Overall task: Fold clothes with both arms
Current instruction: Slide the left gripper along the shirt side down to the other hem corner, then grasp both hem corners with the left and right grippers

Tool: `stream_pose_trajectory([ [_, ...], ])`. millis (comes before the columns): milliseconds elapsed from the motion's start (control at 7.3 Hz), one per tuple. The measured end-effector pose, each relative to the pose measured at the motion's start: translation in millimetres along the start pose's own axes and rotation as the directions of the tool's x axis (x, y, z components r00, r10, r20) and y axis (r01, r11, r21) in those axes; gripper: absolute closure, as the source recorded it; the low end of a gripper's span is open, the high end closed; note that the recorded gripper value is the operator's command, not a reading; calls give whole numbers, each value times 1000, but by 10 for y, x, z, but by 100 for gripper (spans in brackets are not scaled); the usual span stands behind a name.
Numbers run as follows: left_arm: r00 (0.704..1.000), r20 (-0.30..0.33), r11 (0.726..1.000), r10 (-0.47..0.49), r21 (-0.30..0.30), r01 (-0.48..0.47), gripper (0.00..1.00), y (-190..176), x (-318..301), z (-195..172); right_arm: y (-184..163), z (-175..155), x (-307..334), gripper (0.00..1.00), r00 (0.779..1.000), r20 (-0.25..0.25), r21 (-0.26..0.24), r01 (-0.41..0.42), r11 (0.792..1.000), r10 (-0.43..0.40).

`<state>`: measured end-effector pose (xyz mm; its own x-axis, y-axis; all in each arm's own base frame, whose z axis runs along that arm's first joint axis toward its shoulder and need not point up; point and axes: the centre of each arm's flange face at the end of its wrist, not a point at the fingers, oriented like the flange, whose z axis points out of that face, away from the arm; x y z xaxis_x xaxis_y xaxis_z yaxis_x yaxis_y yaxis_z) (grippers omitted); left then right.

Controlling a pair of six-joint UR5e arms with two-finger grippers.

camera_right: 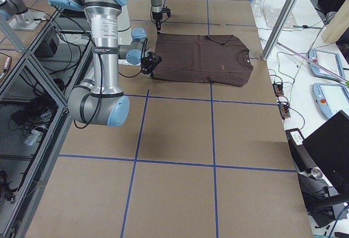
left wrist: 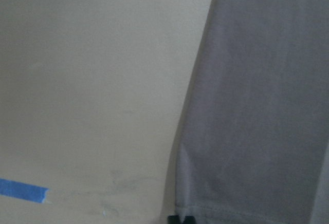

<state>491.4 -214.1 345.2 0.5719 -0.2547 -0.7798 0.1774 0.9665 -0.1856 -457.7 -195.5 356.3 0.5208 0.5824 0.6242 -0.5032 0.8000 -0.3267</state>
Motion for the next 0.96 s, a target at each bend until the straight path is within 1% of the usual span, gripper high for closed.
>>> stream_pose_trajectory([
  [137, 1000, -14, 1000, -1, 1, 1, 100, -7, 11, -125, -19, -14, 19, 100, 1000, -1, 1, -1, 1000, 1],
  [411, 1000, -25, 1000, -3, 0, 3, 100, 29, 1, -487, -96, -46, 141, 100, 1000, -17, 8, -1, 1000, 1],
  [685, 999, -31, 1000, -6, -6, 5, 100, 72, 8, -621, -141, -64, 258, 100, 999, -34, 12, 4, 1000, -3],
  [822, 999, -35, 1000, -8, -8, 8, 100, 82, 16, -649, -122, -104, 282, 100, 999, -35, 2, 7, 1000, -7],
  [958, 999, -41, 1000, -13, -9, 13, 100, 91, 27, -691, -73, -198, 291, 100, 999, -31, -23, 9, 1000, -10],
])
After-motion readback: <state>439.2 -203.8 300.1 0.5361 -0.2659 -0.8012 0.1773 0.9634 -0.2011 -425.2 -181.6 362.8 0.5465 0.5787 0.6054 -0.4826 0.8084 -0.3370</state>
